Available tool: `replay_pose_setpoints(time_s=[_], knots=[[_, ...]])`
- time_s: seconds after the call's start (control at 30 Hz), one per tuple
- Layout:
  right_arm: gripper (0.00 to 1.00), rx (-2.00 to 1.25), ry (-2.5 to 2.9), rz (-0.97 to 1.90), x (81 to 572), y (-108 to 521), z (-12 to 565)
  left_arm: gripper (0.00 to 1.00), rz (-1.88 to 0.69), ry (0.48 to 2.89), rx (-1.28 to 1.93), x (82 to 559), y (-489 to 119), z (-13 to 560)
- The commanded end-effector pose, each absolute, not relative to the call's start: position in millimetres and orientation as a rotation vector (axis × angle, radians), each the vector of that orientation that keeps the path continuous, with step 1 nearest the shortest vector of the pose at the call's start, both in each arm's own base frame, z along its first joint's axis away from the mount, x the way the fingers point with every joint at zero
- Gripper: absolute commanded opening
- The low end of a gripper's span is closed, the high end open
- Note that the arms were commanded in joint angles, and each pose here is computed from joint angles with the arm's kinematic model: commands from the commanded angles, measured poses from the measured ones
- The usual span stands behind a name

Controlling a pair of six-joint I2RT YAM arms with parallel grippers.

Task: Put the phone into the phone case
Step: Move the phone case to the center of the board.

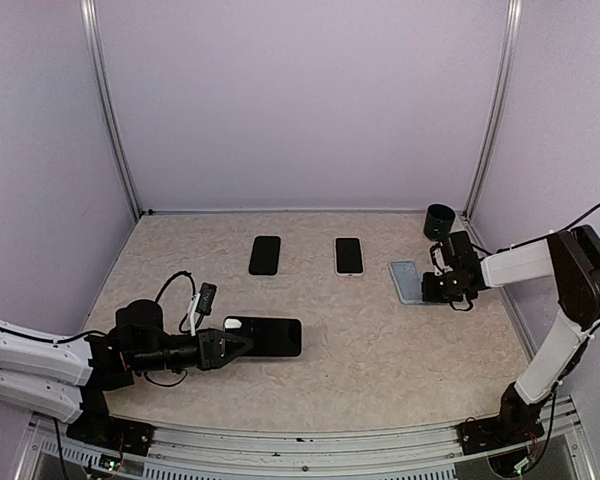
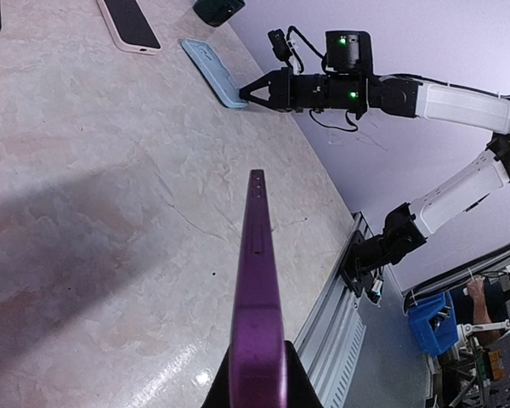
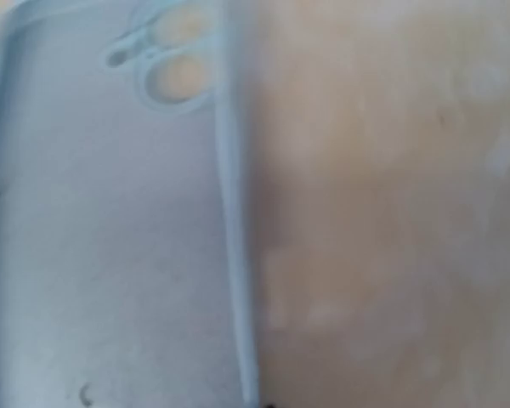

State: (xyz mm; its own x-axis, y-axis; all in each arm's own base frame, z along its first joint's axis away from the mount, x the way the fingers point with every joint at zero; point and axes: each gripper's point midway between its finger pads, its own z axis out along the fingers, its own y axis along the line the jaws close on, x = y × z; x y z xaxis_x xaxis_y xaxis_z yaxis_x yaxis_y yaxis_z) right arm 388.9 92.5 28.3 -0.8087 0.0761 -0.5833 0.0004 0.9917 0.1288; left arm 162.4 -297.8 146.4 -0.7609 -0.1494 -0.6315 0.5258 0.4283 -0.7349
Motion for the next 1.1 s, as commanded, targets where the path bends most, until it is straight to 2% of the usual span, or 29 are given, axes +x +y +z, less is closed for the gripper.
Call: replay_pose_setpoints(time_s=[0.0,0.6,0.8,1.07], knots=[[0.0,0.082,2.475,0.239,376.1,94.3,42.0,0.0,-1.425,1.94,0.317,163.7,-302.7,170.8],[0.01,0.055,2.41,0.351,290.7,144.2,62.1,0.0,-1.448,1.938,0.335,166.8,-314.1,174.1],[0.02,0.027,2.446,0.351,260.8,159.8,44.8,0.0,-1.451,1.932,0.335,167.9,-315.6,176.6],[0.03,-0.007,2.489,0.309,244.7,169.6,26.9,0.0,-1.449,1.934,0.337,169.0,-317.6,175.8]])
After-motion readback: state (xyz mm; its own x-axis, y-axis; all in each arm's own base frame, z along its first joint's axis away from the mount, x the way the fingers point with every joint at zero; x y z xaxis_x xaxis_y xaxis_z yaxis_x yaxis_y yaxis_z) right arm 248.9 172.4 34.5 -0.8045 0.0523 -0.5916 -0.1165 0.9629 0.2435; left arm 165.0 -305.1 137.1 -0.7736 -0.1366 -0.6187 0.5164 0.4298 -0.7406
